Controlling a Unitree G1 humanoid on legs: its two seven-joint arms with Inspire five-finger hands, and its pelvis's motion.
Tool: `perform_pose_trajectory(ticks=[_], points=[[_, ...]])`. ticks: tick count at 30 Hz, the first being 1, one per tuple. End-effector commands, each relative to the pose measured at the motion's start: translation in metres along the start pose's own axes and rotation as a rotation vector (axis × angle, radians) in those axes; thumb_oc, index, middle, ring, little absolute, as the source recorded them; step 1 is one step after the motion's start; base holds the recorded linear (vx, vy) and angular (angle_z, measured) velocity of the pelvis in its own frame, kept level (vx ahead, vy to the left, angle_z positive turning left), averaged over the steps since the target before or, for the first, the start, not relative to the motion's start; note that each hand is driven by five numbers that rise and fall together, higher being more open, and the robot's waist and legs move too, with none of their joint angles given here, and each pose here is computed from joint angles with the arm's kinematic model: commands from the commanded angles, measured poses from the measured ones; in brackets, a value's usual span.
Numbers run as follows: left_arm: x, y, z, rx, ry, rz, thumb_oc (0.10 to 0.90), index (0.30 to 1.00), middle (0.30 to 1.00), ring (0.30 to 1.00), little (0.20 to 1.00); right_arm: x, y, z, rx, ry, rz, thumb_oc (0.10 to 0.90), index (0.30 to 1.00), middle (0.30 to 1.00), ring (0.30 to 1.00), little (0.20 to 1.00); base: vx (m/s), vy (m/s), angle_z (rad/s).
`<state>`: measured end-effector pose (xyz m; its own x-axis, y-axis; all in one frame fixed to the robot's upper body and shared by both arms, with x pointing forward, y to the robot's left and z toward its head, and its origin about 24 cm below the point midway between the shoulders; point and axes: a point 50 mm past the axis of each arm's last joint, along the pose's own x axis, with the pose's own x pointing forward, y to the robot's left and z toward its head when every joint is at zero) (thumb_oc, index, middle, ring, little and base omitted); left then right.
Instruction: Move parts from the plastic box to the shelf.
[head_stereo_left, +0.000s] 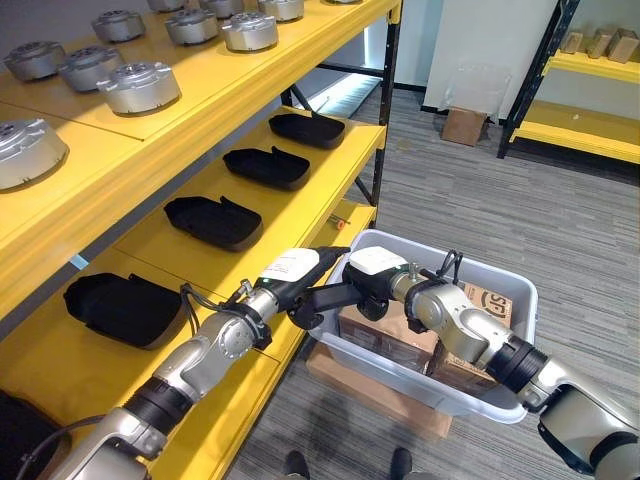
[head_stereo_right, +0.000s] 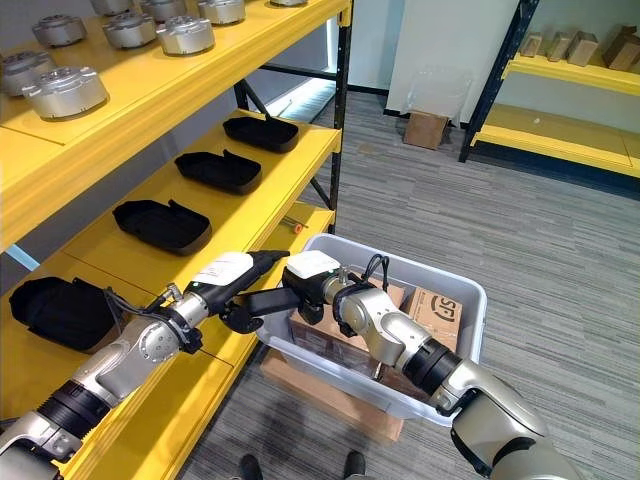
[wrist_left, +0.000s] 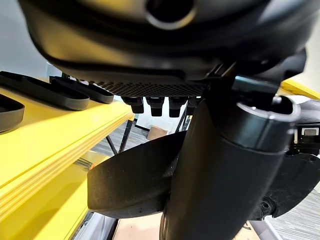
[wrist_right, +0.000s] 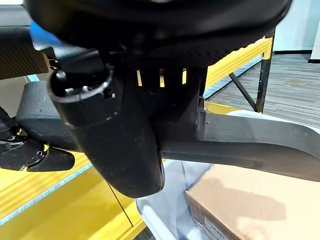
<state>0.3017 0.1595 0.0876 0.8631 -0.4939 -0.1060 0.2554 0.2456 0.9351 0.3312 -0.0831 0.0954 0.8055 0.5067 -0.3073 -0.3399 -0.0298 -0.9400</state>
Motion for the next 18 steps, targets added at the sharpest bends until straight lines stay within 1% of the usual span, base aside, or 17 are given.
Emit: perform_pose_trajectory(ticks=[1,8,16,17,18], points=[[0.0191,0.0557,0.0151,0.094,-0.087,0.148,0.9,1.0,1.0,1.0,1.0,0.0089,-0.0751,0.0394,-0.111,-0.142,-0.233,0.4,0.3,0.3,0.3,0.3,0.0,0.0,0.0],[0.0203,0.0487,0.0109,0.116,-0.07,0.091,0.9,1.0,1.0,1.0,1.0,0.0089,-0.079,0.0409,-0.107,-0.143,-0.244,0.4,0.3,0.3,0.3,0.3,0.0,0.0,0.0],[0.0227,0.0474,0.0106,0.055,-0.051,0.087,0.9,1.0,1.0,1.0,1.0,0.0083,-0.08,0.044,-0.108,-0.156,-0.25,0.4,0.3,0.3,0.3,0.3,0.0,0.0,0.0],[0.0232,0.047,0.0103,0.042,-0.047,0.085,0.598,0.577,0.577,0.577,0.577,0.0083,-0.0803,0.0439,-0.107,-0.157,-0.251,0.4,0.3,0.3,0.3,0.3,0.0,0.0,0.0],[0.0233,0.0468,0.0105,0.032,-0.047,0.089,0.4,0.3,0.3,0.3,0.3,0.0083,-0.0809,0.0438,-0.105,-0.157,-0.252,0.4,0.3,0.3,0.3,0.3,0.0,0.0,0.0]])
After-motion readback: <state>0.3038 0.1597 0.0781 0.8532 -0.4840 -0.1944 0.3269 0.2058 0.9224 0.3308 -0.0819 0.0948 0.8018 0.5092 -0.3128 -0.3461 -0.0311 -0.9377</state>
